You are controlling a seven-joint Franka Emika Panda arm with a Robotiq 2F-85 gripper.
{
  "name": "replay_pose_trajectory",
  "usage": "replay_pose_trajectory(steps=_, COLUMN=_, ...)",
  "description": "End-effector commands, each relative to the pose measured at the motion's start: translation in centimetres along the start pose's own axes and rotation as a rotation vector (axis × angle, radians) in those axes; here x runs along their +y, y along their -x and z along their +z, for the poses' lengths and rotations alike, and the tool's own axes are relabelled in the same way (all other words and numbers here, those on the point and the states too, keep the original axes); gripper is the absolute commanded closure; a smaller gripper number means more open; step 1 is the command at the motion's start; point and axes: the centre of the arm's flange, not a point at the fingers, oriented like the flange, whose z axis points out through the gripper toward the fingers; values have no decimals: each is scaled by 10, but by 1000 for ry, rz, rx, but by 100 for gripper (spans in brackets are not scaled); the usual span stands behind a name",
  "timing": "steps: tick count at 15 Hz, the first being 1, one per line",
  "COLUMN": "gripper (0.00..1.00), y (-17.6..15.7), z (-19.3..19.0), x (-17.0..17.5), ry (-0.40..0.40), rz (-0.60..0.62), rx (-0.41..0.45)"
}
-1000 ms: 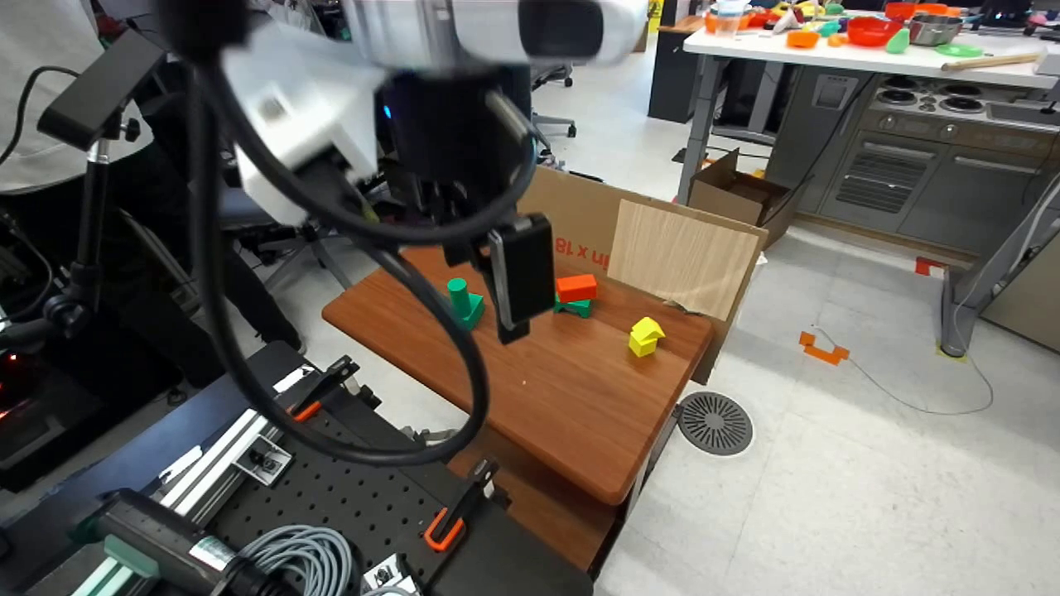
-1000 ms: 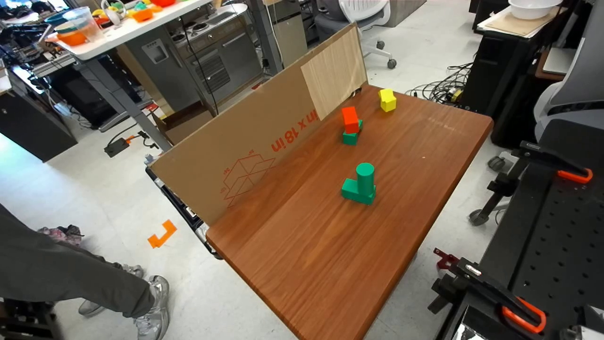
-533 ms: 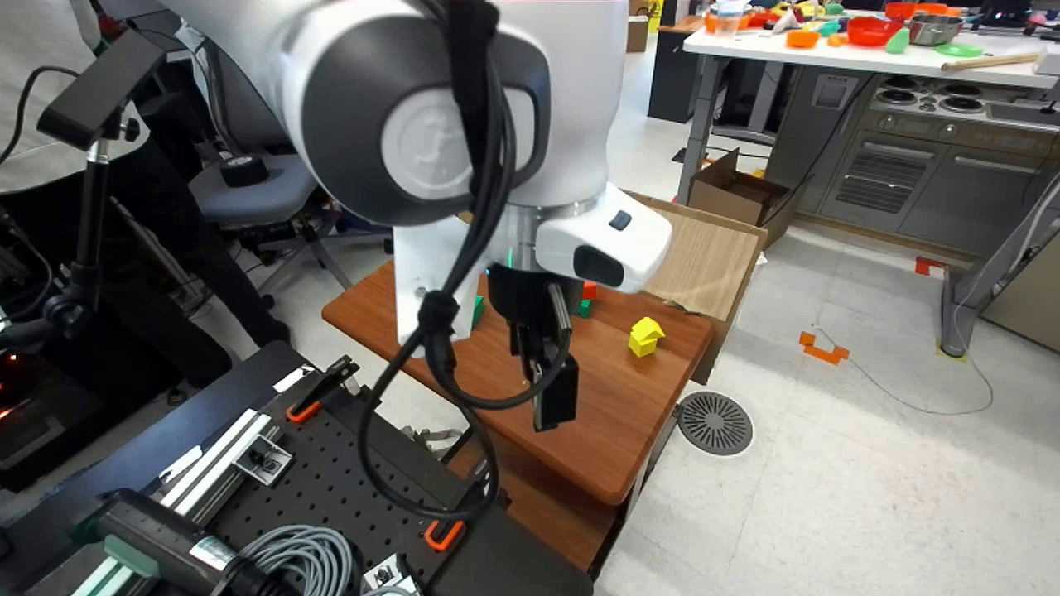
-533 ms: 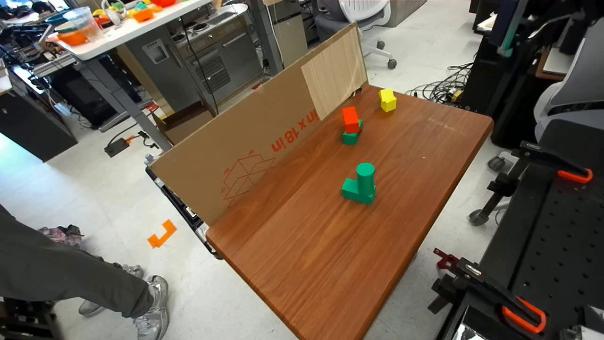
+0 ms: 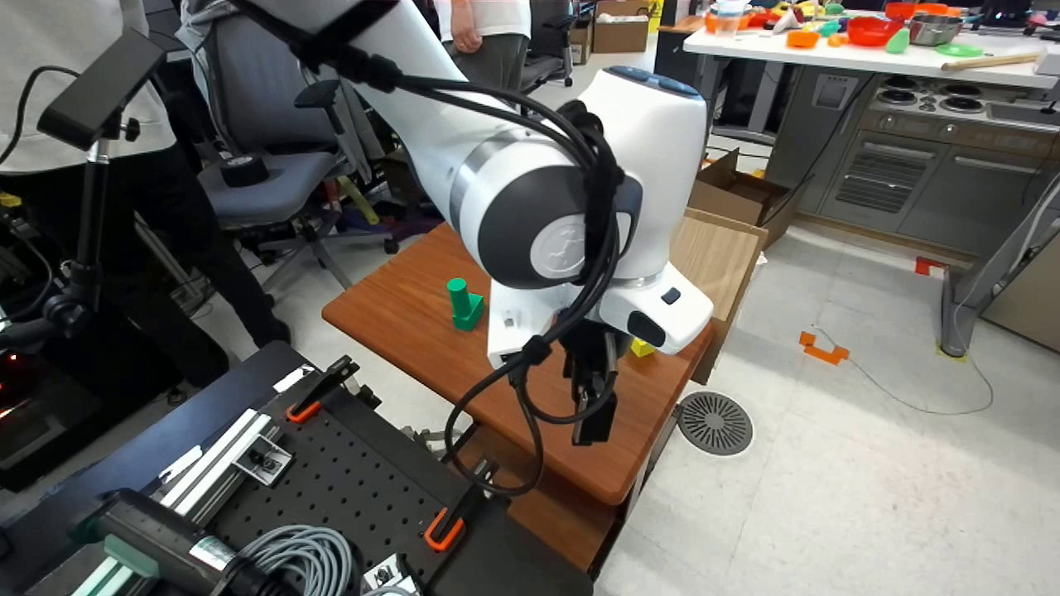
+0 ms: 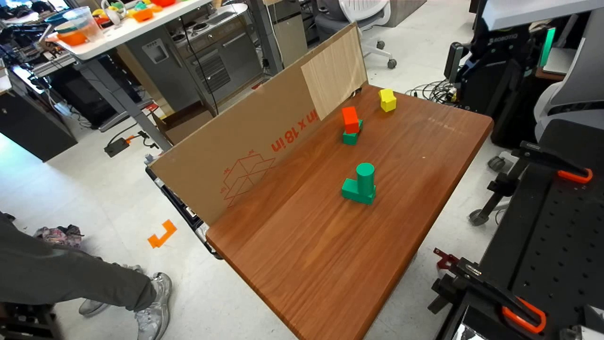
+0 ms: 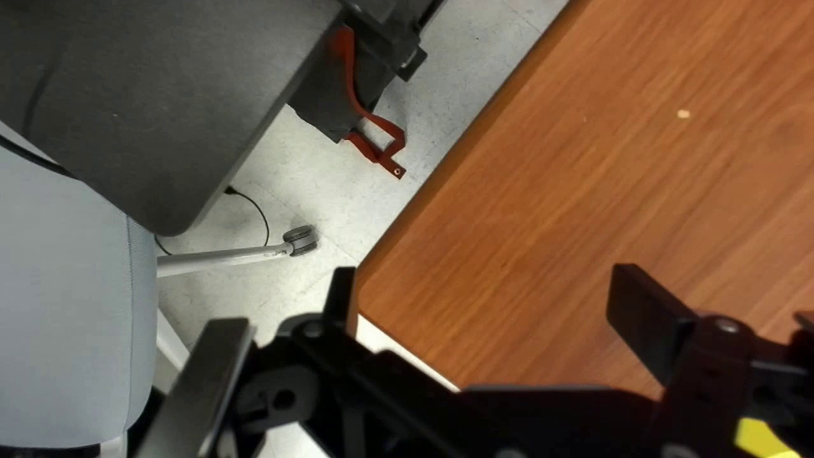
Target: Pick up one yellow object and place it on top of the green object
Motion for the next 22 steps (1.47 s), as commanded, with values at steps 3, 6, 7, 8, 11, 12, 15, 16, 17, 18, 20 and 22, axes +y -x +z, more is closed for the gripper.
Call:
replay_pose_trajectory(steps=3, gripper=0, y=-50, z=18, x=-47, ry=0, rz=-11, rx=-9)
replay_pose_trajectory(steps=6, gripper=0, y=-64, z=24, x=-65, ry=10, rz=-26, rx=-11)
replay_pose_trajectory(steps=7, gripper=0, y=-67, z=23, x=-70, ry=13, rz=-35, rx=-7)
replay_pose_trajectory(steps=8, gripper=0, y=-69, z=20, x=-76, ry=12, rz=-43, rx=-4)
replay_pose_trajectory(steps=11, gripper=0, y=-75, z=10, x=-93, ry=1, rz=-55, rx=10)
replay_pose_trajectory(steps=12, gripper=0, y=-76, z=6, x=-97, ry=-2, rz=-64, rx=12)
replay_pose_trajectory(steps=15, gripper=0, y=-82, z=-2, x=-110, ry=-6, rz=-73, rx=32)
replay_pose_trajectory(steps=16, gripper=0, y=-85, z=-3, x=-114, ry=-4, rz=-75, rx=43)
replay_pose_trajectory(steps=17, gripper=0, y=-87, z=-5, x=-117, ry=-2, rz=-78, rx=50)
replay_pose_trajectory(steps=18, gripper=0, y=-89, z=-5, x=-119, ry=-1, rz=-90, rx=58)
replay_pose_trajectory(steps=20, gripper=0, y=-95, z=-2, x=-123, ry=2, rz=-97, rx=68)
replay_pose_trajectory(steps=22, gripper=0, y=-99, z=3, x=-127, ry=1, rz=-92, rx=77)
